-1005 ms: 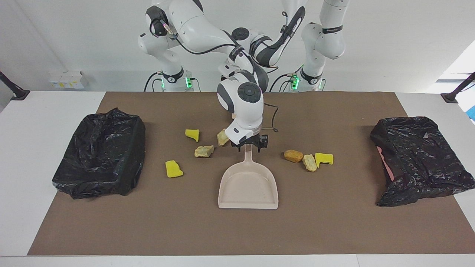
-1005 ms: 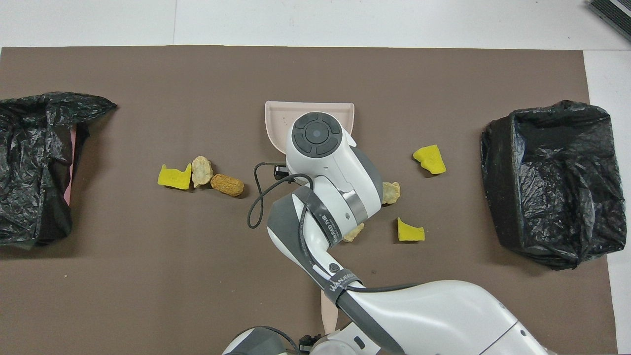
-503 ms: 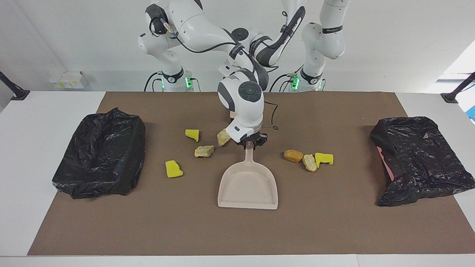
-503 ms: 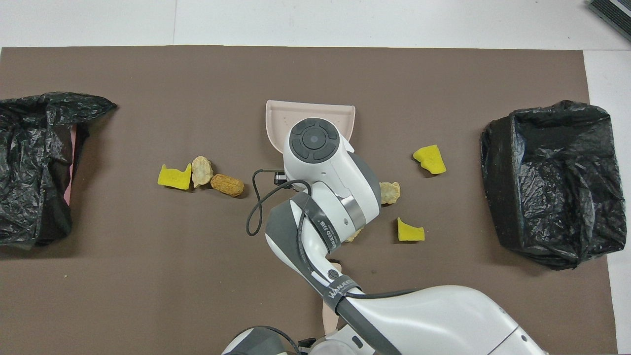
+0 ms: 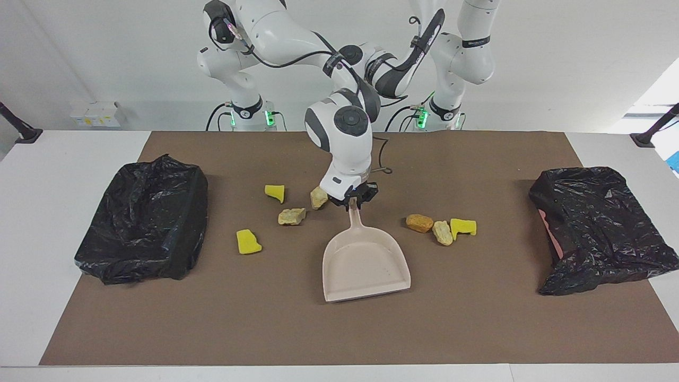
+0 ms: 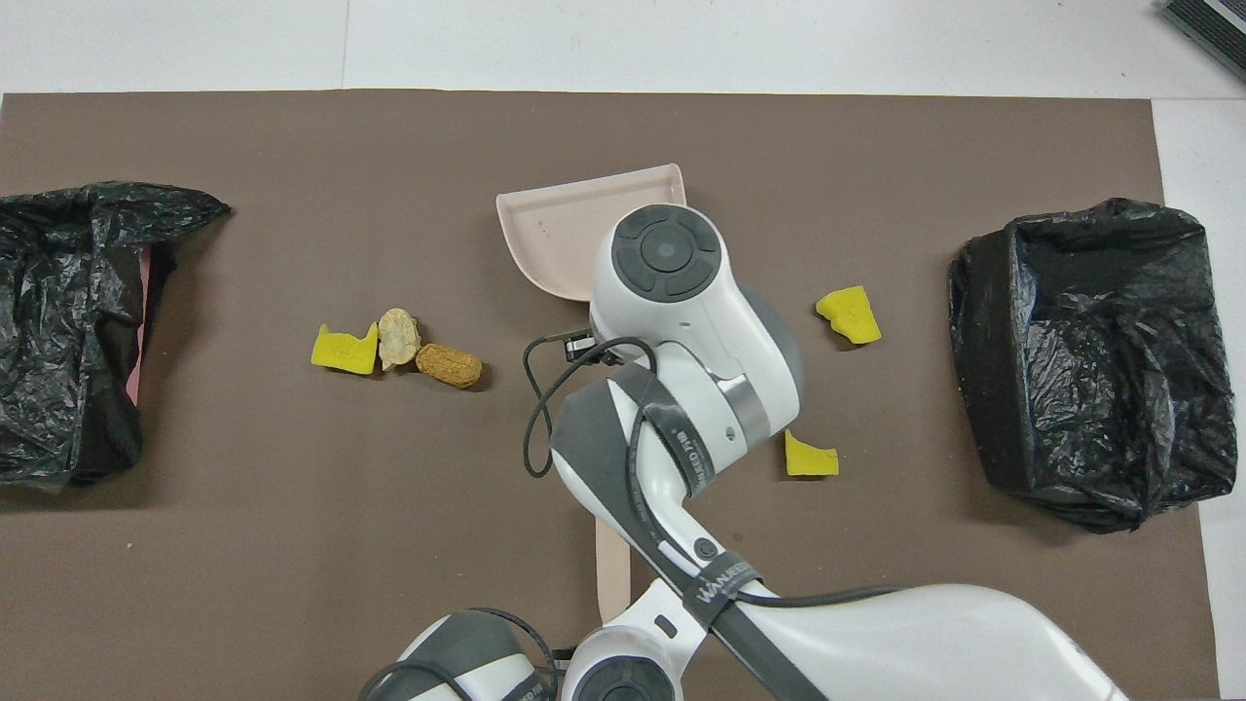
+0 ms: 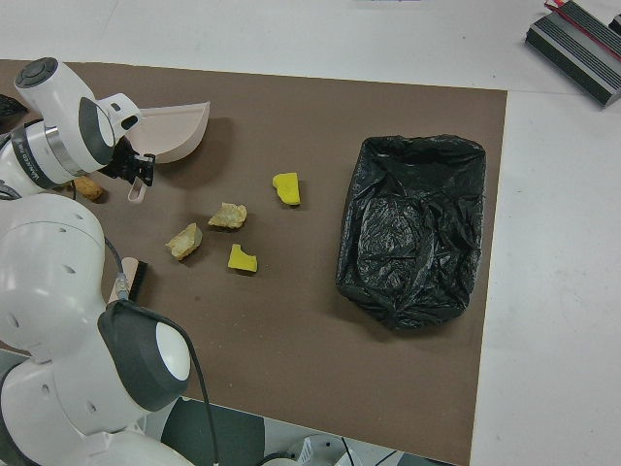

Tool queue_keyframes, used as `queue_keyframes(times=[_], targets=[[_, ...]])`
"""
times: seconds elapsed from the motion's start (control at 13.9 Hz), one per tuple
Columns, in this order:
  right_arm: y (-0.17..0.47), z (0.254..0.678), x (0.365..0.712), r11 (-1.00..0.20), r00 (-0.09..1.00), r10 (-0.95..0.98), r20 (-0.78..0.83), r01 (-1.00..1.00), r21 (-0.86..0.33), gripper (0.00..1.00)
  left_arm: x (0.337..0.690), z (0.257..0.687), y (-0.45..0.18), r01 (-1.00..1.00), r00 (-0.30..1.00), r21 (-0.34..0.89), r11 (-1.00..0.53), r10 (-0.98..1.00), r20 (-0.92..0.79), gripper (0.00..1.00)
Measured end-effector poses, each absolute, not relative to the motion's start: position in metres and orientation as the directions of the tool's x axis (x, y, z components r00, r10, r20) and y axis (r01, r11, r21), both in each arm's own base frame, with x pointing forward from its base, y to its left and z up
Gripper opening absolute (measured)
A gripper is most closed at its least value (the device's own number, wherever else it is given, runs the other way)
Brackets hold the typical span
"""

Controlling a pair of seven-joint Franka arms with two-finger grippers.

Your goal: Sweep and dump trash in bin

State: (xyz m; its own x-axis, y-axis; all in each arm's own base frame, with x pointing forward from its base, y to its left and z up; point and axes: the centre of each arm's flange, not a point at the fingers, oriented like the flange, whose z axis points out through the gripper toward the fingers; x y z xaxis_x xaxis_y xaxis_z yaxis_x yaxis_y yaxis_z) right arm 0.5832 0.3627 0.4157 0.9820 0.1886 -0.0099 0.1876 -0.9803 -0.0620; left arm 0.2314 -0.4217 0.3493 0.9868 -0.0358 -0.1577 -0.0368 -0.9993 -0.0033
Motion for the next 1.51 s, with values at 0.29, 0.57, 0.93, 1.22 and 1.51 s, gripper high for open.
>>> queue_keyframes(times=[0.29,0.57,0.93,1.22,1.51], targets=[[0.297,0.464,0.592,-0.887,0.887,0.460,-0.033,0.458,-0.062,0.31,0.278,0.359,-0.385,0.049,0.988,-0.036,-0.998,0.054,-0.142,0.26],[0.272,0.453,0.595,-0.737,0.734,0.676,-0.072,0.670,-0.088,0.31,0.357,0.378,-0.325,0.103,0.990,-0.016,-0.995,0.104,-0.095,0.26],[0.267,0.420,0.590,-0.475,0.464,0.877,-0.128,0.876,-0.078,0.31,0.454,0.423,-0.222,0.120,0.992,0.038,-0.992,0.118,-0.051,0.26],[0.277,0.401,0.593,-0.254,0.248,0.960,-0.132,0.966,-0.037,0.31,0.493,0.419,-0.132,0.086,0.995,0.046,-0.995,0.084,-0.049,0.26],[0.317,0.381,0.578,-0.139,0.135,0.975,-0.178,0.990,-0.010,0.31,0.509,0.401,-0.056,0.067,0.995,0.050,-0.996,0.063,-0.075,0.26]])
